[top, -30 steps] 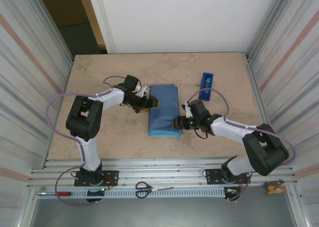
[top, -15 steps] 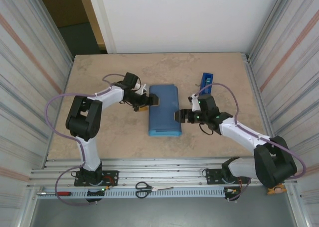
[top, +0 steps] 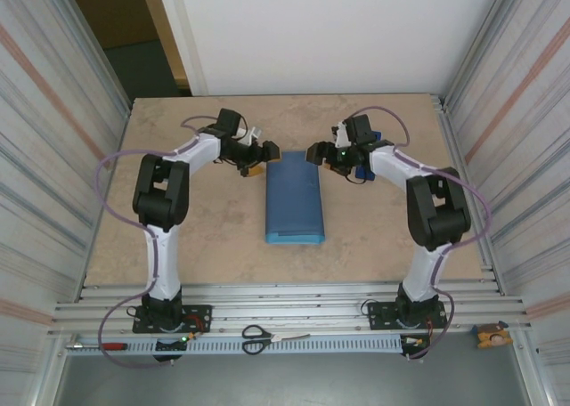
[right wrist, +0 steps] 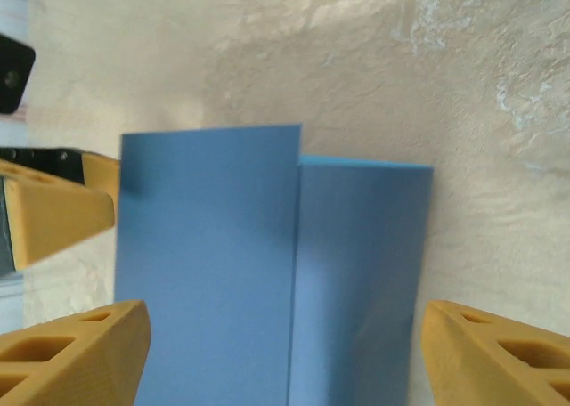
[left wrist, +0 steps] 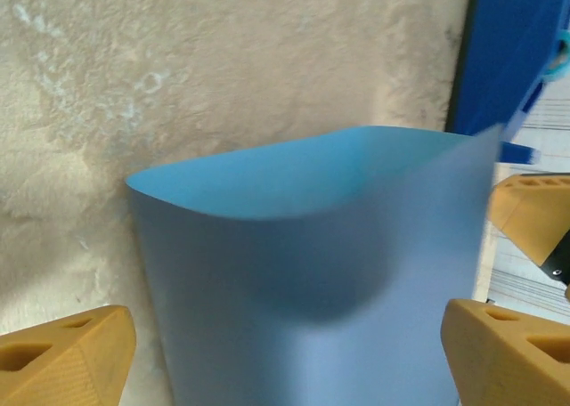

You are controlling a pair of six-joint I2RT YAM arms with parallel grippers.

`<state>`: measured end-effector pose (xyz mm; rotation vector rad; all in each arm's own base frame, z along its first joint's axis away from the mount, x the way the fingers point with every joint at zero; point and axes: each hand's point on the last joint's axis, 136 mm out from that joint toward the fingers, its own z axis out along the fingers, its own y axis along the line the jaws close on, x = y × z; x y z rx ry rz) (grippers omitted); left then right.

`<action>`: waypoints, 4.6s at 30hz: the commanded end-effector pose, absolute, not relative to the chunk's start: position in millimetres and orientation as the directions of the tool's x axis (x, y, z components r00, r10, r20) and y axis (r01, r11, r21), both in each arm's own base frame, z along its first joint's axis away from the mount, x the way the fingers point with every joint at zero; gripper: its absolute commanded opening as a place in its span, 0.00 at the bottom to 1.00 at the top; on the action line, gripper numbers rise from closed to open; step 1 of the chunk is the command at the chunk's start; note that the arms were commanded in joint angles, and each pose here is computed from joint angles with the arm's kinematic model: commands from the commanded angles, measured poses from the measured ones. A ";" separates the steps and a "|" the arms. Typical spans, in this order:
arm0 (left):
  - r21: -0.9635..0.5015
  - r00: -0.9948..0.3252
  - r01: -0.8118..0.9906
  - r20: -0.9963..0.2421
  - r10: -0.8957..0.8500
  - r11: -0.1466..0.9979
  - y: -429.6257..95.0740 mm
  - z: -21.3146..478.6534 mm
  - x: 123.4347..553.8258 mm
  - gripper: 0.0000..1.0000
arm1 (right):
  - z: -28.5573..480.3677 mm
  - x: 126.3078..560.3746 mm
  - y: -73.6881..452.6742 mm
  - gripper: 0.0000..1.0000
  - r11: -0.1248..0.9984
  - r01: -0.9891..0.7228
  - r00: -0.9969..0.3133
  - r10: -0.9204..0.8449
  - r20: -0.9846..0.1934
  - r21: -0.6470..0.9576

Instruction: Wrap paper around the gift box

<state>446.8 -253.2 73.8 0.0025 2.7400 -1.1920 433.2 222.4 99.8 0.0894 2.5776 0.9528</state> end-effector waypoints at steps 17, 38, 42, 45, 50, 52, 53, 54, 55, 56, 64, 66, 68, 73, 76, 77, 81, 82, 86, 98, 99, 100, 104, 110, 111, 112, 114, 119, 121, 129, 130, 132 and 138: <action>-0.734 -0.999 0.016 -0.040 -0.020 0.679 -267.6 46.4 435.9 0.68 | 51.1 416.9 232.9 0.61 0.792 0.040 -0.982 0.144 -0.124 0.610; -0.725 -0.998 0.027 -0.059 -0.023 0.688 -267.0 47.6 431.0 0.52 | 48.9 412.2 227.3 0.55 0.841 0.010 -0.987 0.095 -0.130 0.542; -0.718 -0.996 0.039 -0.082 -0.029 0.695 -266.4 55.1 435.0 0.57 | 57.6 417.4 228.9 0.55 0.834 0.000 -0.985 0.096 -0.145 0.551; -0.718 -0.993 0.059 -0.115 -0.035 0.694 -264.8 68.0 440.1 0.64 | 68.3 422.2 228.2 0.60 0.833 -0.018 -0.981 0.092 -0.171 0.552; -0.693 -0.969 0.140 -0.243 -0.047 0.707 -253.8 118.7 446.2 0.86 | 116.5 430.7 219.5 0.74 0.833 -0.078 -0.952 0.101 -0.289 0.547; -0.694 -0.956 0.162 -0.286 -0.062 0.702 -247.3 136.2 441.7 0.91 | 136.3 427.2 214.6 0.83 0.816 -0.102 -0.934 0.118 -0.338 0.569; -0.697 -0.952 0.171 -0.298 -0.065 0.696 -245.8 141.4 437.6 0.93 | 144.1 424.4 212.5 0.86 0.806 -0.113 -0.925 0.128 -0.358 0.582; -0.702 -0.950 0.181 -0.307 -0.064 0.689 -244.2 145.5 431.4 0.95 | 150.6 418.5 210.7 0.89 0.791 -0.126 -0.918 0.135 -0.372 0.598; -0.708 -0.948 0.190 -0.313 -0.060 0.680 -243.9 148.4 425.5 0.96 | 155.0 411.4 210.8 0.91 0.777 -0.139 -0.915 0.136 -0.380 0.614; -0.715 -0.948 0.198 -0.315 -0.055 0.671 -244.0 150.1 417.9 0.96 | 159.5 403.9 210.3 0.92 0.766 -0.149 -0.910 0.141 -0.390 0.625; -0.750 -0.974 0.188 -0.224 0.024 0.634 -250.2 117.3 349.8 0.97 | 132.1 314.9 211.5 0.93 0.759 -0.164 -0.921 0.112 -0.374 0.630; -0.750 -0.979 0.177 -0.200 0.036 0.637 -252.4 107.7 339.3 0.97 | 122.6 296.8 218.0 0.94 0.753 -0.164 -0.928 0.102 -0.359 0.638; -0.750 -0.982 0.170 -0.184 0.046 0.639 -253.7 100.3 333.2 0.97 | 111.3 285.8 219.8 0.94 0.753 -0.135 -0.939 0.111 -0.327 0.644; -0.759 -0.984 0.172 -0.160 0.077 0.628 -260.1 92.3 324.1 0.91 | 97.8 273.3 226.0 0.92 0.735 -0.125 -0.953 0.099 -0.288 0.666; -0.762 -0.984 0.175 -0.149 0.093 0.623 -261.0 88.8 318.7 0.90 | 86.6 260.5 227.5 0.88 0.754 -0.147 -0.967 0.026 -0.252 0.640; -0.761 -0.985 0.170 -0.140 0.097 0.626 -260.4 85.4 317.0 0.90 | 82.6 256.1 228.1 0.87 0.761 -0.169 -0.966 -0.002 -0.258 0.626; -0.755 -0.986 0.165 -0.120 0.113 0.634 -262.7 74.2 313.4 0.89 | 68.8 250.4 225.2 0.82 0.780 -0.214 -0.956 -0.045 -0.289 0.588; -0.755 -0.985 0.170 -0.121 0.120 0.634 -264.4 73.1 312.9 0.88 | 67.3 250.2 226.2 0.81 0.777 -0.228 -0.952 -0.052 -0.300 0.587; -0.747 -0.987 0.161 -0.106 0.124 0.645 -264.9 64.0 312.9 0.84 | 62.8 249.0 234.9 0.75 0.755 -0.287 -0.936 -0.091 -0.340 0.589; -0.731 -0.991 0.134 -0.077 0.114 0.670 -261.6 51.0 308.0 0.79 | 50.4 263.2 226.8 0.63 0.825 -0.303 -0.912 -0.105 -0.397 0.478; -0.730 -0.991 0.130 -0.073 0.112 0.671 -261.7 50.2 307.4 0.79 | 50.1 264.0 226.1 0.63 0.833 -0.300 -0.910 -0.103 -0.402 0.466; -0.730 -0.991 0.128 -0.072 0.111 0.671 -261.6 49.4 307.3 0.78 | 49.9 265.5 224.5 0.63 0.843 -0.294 -0.907 -0.098 -0.409 0.450; -0.735 -0.993 0.113 -0.066 0.096 0.669 -263.4 48.2 307.6 0.77 | 49.8 267.9 220.9 0.61 0.862 -0.281 -0.903 -0.089 -0.420 0.421; -0.733 -0.996 0.089 -0.059 0.066 0.675 -264.2 46.1 312.1 0.73 | 56.5 267.7 220.5 0.61 0.866 -0.294 -0.899 -0.106 -0.425 0.405; -0.730 -0.996 0.087 -0.059 0.064 0.678 -264.0 45.5 312.3 0.73 | 58.7 265.9 221.7 0.63 0.861 -0.306 -0.897 -0.117 -0.427 0.407; -0.726 -0.996 0.084 -0.059 0.061 0.682 -263.0 44.8 312.8 0.73 | 60.3 263.0 222.3 0.64 0.857 -0.318 -0.894 -0.129 -0.429 0.405; -0.722 -0.997 0.082 -0.057 0.058 0.687 -262.6 44.6 313.1 0.73 | 64.4 259.5 220.9 0.64 0.852 -0.333 -0.889 -0.140 -0.437 0.405; -0.733 -0.995 0.102 -0.084 0.059 0.673 -266.0 56.2 318.4 0.74 | 67.6 251.7 218.3 0.66 0.841 -0.359 -0.879 -0.158 -0.450 0.406; -0.729 -0.993 0.112 -0.104 0.053 0.675 -266.1 64.8 324.3 0.79 | 67.3 250.0 219.3 0.67 0.835 -0.365 -0.880 -0.166 -0.445 0.411; -0.722 -0.988 0.133 -0.151 0.033 0.679 -270.4 83.7 353.1 0.87 | 67.7 256.9 219.3 0.64 0.841 -0.370 -0.863 -0.154 -0.481 0.395; -0.723 -0.988 0.134 -0.148 0.037 0.678 -271.6 82.8 354.4 0.87 | 68.3 257.7 219.9 0.64 0.838 -0.373 -0.861 -0.153 -0.485 0.398; -0.723 -0.990 0.125 -0.131 0.044 0.680 -272.8 76.7 354.3 0.86 | 66.4 257.4 221.0 0.63 0.836 -0.377 -0.860 -0.156 -0.486 0.398; -0.717 -0.995 0.095 -0.074 0.061 0.691 -271.9 52.4 347.1 0.82 | 67.6 259.0 223.5 0.61 0.833 -0.382 -0.853 -0.152 -0.500 0.399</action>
